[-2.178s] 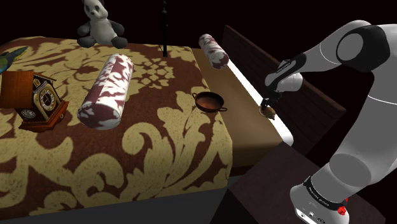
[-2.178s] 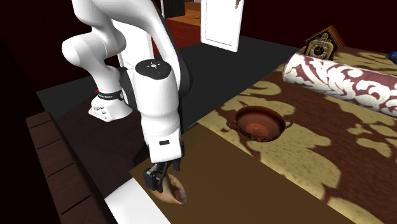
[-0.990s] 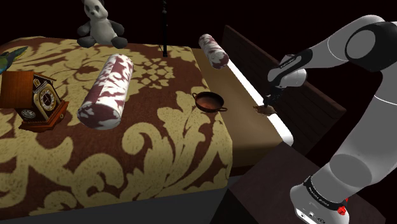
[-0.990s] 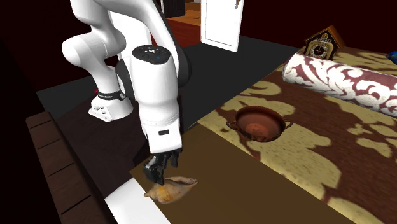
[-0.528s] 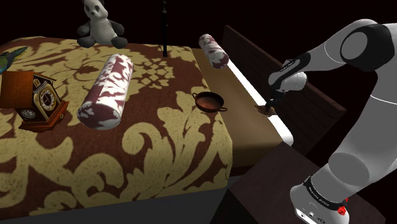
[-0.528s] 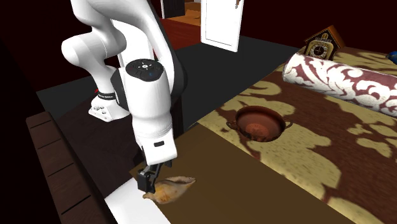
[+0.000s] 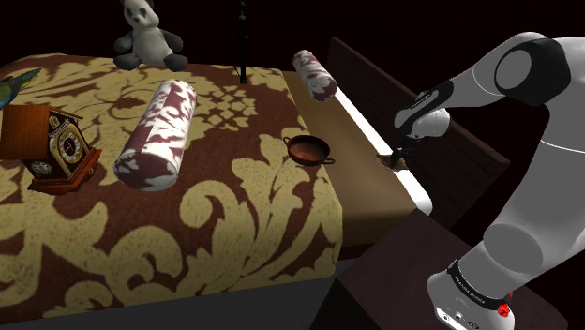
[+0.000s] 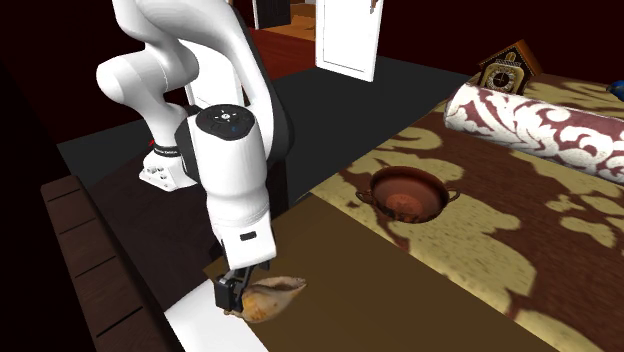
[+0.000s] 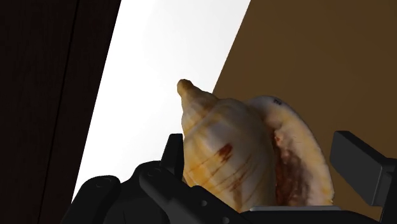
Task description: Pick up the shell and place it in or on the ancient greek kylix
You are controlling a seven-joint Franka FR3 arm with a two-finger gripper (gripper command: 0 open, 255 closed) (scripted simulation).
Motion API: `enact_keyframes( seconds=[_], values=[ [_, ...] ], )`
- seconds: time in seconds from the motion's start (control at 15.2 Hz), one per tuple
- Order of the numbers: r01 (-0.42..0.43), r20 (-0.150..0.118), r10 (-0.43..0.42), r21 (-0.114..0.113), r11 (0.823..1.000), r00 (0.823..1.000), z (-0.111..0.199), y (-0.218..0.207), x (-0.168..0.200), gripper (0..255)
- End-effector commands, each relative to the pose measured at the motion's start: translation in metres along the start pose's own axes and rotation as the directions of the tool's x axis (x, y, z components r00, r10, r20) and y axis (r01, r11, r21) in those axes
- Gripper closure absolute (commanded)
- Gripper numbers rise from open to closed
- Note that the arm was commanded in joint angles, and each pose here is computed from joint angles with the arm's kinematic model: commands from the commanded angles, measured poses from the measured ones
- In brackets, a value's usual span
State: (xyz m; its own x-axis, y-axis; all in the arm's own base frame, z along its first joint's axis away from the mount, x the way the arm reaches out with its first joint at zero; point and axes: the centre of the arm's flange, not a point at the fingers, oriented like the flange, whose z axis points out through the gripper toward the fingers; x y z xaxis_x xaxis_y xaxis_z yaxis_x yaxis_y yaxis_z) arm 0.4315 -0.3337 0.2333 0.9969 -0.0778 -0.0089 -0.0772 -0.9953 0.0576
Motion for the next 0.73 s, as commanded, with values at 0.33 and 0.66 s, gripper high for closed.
enact_keyframes(
  seconds=[0.33, 0.66],
  values=[
    [0.007, 0.012, -0.007, 0.009, 1.0, 1.0, 0.011, -0.006, 0.001, 255],
    [0.006, 0.01, -0.006, 0.01, 1.0, 1.0, 0.014, -0.002, -0.01, 255]
  ],
)
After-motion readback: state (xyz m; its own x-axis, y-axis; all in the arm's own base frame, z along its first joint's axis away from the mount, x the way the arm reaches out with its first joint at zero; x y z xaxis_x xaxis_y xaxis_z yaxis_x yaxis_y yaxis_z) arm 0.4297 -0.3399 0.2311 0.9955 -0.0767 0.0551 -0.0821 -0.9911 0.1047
